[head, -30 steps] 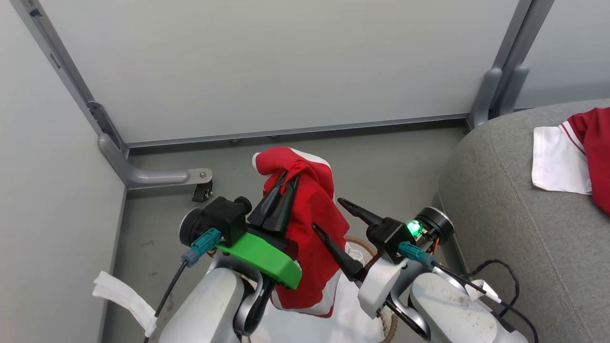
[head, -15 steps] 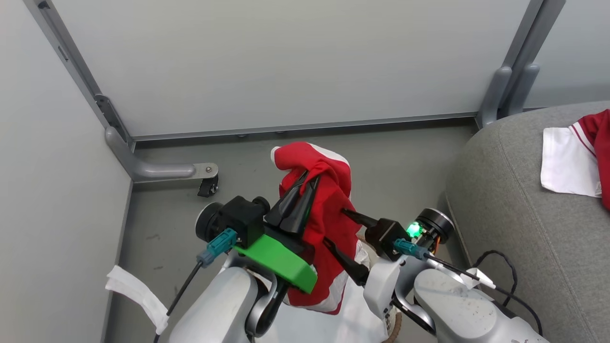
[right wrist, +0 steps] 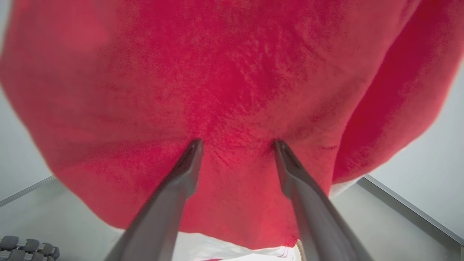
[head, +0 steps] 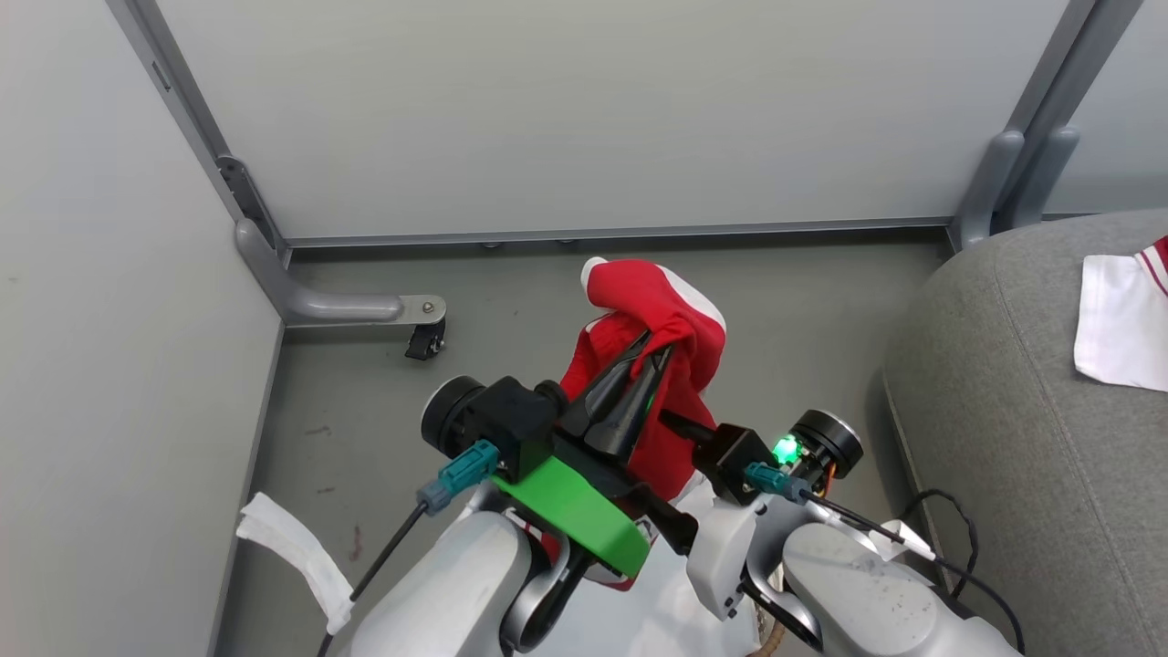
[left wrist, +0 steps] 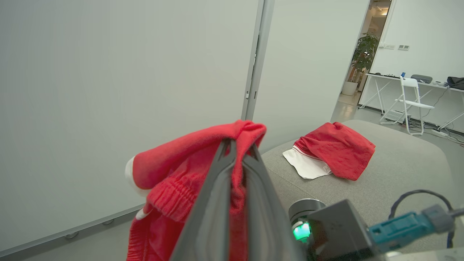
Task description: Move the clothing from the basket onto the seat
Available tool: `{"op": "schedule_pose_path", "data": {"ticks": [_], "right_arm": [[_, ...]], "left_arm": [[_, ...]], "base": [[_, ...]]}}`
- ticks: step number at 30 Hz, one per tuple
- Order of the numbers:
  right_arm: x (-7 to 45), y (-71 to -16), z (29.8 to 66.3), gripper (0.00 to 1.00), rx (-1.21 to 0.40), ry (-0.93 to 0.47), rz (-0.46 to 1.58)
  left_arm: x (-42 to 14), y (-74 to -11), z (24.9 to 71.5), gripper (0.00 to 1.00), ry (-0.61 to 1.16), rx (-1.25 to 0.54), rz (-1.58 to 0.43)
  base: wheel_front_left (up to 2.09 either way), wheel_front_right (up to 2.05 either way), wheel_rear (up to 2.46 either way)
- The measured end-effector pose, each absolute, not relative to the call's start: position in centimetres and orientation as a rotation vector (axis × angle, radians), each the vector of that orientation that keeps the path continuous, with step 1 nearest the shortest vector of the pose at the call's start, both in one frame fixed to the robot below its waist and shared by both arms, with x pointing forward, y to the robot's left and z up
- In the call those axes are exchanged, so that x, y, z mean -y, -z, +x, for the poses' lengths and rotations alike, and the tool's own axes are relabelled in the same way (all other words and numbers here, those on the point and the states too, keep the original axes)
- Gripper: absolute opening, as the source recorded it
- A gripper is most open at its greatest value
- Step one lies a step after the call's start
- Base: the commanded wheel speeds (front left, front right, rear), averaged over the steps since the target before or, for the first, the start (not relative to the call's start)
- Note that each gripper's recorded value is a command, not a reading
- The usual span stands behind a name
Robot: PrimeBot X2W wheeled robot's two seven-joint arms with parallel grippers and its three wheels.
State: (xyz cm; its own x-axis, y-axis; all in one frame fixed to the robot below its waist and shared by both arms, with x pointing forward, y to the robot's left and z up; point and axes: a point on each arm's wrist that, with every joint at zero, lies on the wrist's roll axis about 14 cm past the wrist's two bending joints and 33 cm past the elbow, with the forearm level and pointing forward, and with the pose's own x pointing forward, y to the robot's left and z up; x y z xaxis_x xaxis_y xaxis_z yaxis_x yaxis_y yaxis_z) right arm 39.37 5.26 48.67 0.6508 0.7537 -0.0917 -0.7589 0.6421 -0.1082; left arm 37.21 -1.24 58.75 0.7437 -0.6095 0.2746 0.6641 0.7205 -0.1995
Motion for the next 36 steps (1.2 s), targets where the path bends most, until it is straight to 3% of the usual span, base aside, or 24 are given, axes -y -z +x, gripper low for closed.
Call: {"op": "schedule_pose_path", "data": {"ticks": [32,33,35,36], "right_arm": [[-7.5,-48.5,39.7,1.0,-0.033,-0.878,-0.118],[-7.5,-48.5,39.7,0.83,-0.033,-0.878,-0.117],[-7.5,-48.6,39.8,0.13,-0.03,-0.877,-0.114],[-7.5,-48.6,39.8,0.0,-0.029,-0.877,-0.113]], "left_arm": [[1.8,-58.9,35.2,0.0,0.753,0.188,-0.299],[1.9,-58.9,35.2,0.0,0.753,0.187,-0.299],[1.9,-58.8,35.2,0.0,0.754,0.186,-0.3],[1.9,-58.8,35.3,0.0,0.755,0.186,-0.301]], "base": [[0.0,0.0,0.0],[0.0,0.0,0.0],[0.0,0.0,0.0],[0.0,0.0,0.0]]}}
